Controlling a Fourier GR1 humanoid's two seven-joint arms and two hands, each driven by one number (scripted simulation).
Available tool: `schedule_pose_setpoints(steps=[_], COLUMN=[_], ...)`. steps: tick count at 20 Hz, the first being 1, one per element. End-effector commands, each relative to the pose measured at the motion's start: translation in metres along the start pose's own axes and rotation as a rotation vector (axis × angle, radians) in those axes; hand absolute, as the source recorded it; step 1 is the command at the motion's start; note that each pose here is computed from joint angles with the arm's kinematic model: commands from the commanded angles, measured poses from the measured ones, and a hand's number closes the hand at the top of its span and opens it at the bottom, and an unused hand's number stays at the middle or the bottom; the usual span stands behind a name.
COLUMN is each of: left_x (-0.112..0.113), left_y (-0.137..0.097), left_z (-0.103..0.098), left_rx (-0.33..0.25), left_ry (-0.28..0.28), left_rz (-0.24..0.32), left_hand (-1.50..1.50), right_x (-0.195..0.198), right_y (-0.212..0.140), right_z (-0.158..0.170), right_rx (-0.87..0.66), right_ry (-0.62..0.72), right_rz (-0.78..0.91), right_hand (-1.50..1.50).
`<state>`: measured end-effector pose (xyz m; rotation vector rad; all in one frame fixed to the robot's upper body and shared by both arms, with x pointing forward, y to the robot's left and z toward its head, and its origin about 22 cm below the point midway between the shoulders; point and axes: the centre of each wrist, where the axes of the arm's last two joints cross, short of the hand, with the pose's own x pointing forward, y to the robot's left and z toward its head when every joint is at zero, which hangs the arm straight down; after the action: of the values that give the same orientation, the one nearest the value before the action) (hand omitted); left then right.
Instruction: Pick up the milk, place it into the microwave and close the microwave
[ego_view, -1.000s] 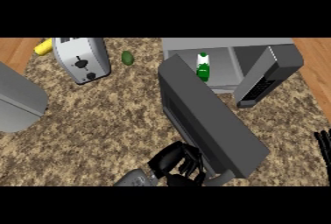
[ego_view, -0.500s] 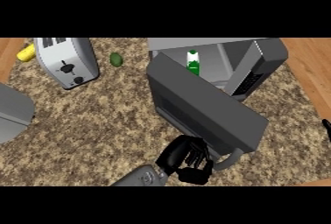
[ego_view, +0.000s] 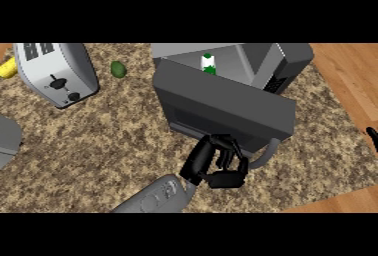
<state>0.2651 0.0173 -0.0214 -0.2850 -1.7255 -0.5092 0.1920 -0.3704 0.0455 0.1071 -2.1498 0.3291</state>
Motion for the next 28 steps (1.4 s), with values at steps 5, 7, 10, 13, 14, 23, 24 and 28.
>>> schedule_pose_setpoints(steps=[5, 7, 10, 13, 14, 23, 24, 28], left_x=[0.019, 0.027, 0.03, 0.036, 0.032, 0.045, 0.044, 0.041], left_y=[0.014, 0.021, 0.029, 0.034, 0.035, 0.052, 0.052, 0.053], left_z=[-0.031, -0.043, -0.055, -0.066, -0.066, -0.089, -0.088, -0.088], left_rx=[0.119, 0.157, 0.193, 0.206, 0.215, 0.273, 0.274, 0.276], left_ry=[-0.045, -0.043, -0.041, -0.042, -0.038, -0.097, -0.093, -0.116], left_rz=[0.087, 0.112, 0.101, 0.122, 0.107, 0.17, 0.186, 0.184], left_hand=[1.5, 1.5, 1.5, 1.5, 1.5, 1.5, 1.5, 1.5], right_x=[0.013, 0.017, 0.021, 0.028, 0.028, 0.035, 0.039, 0.041], right_y=[-0.006, -0.01, -0.011, -0.021, -0.018, -0.033, -0.036, -0.044], right_z=[-0.018, -0.019, -0.029, -0.036, -0.04, -0.051, -0.053, -0.056], right_rx=[0.085, 0.101, 0.111, 0.119, 0.122, 0.108, 0.121, 0.114], right_ry=[-0.034, -0.022, -0.042, -0.039, -0.05, -0.059, -0.055, -0.055], right_rz=[-0.044, -0.035, -0.04, -0.014, -0.026, -0.022, -0.009, -0.016], right_hand=[-1.5, -1.5, -1.5, -1.5, -1.5, -1.5, -1.5, -1.5])
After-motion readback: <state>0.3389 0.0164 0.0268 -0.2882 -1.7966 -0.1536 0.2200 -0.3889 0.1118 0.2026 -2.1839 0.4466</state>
